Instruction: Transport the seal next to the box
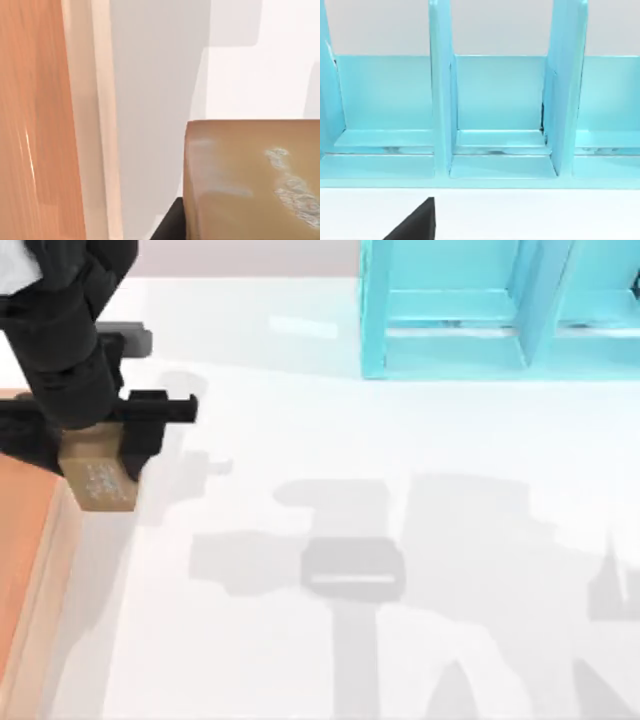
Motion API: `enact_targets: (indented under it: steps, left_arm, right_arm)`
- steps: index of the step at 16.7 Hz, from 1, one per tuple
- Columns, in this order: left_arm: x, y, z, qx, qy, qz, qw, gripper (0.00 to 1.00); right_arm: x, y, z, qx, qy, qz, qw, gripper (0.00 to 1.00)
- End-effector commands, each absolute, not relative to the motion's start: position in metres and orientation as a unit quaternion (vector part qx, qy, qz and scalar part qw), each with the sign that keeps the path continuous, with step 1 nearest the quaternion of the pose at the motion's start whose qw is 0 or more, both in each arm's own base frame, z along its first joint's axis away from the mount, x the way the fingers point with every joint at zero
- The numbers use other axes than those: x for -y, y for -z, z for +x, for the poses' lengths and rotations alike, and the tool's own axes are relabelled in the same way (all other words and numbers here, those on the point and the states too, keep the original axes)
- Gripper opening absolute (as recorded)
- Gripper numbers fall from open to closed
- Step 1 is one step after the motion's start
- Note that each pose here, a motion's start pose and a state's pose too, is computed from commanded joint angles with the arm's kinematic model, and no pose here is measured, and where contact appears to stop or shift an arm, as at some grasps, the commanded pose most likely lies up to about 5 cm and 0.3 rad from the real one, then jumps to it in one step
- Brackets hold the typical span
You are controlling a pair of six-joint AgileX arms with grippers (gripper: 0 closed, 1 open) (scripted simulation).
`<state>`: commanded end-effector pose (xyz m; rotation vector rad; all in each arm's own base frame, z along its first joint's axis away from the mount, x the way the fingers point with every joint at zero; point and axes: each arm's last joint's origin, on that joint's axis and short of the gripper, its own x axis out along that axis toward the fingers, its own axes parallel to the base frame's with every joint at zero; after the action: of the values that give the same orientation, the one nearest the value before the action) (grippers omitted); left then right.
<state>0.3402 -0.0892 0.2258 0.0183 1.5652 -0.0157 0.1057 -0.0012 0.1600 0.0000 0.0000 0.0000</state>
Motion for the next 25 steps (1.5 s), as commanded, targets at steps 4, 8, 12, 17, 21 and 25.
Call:
enact_targets:
  steps: [4, 8, 12, 17, 21, 25]
  left_arm:
    - [0.0883, -0.2081, 0.3388, -0.707, 0.006, 0.008, 0.707, 0.00]
    - [0.0883, -0.2081, 0.3388, -0.707, 0.006, 0.008, 0.707, 0.08]
    - [0.0883, -0.2081, 0.3388, -0.707, 0.006, 0.008, 0.707, 0.38]
    - [0.0883, -0.2081, 0.3388, -0.707, 0.006, 0.008, 0.707, 0.75]
    - [0.0883, -0.2081, 0.3388, -0.707, 0.006, 0.008, 0.707, 1.00]
    - [0.0883, -0.2081, 0.3388, -0.707, 0.006, 0.008, 0.707, 1.00]
  right_arm:
    - [0.0012, -0.1600, 0.1057, 0.000, 0.000, 0.000, 1.000, 1.00]
    - [0.0012, -0.1600, 0.1057, 0.000, 0.000, 0.000, 1.000, 1.00]
    - [0.0012, -0.1600, 0.1057, 0.000, 0.000, 0.000, 1.000, 1.00]
    - [0.0012, -0.1600, 0.1057, 0.000, 0.000, 0.000, 1.000, 1.00]
    - [0.0012, -0.1600, 0.1057, 0.000, 0.000, 0.000, 1.000, 1.00]
    - [0.0012, -0.1600, 0.1057, 0.000, 0.000, 0.000, 1.000, 1.00]
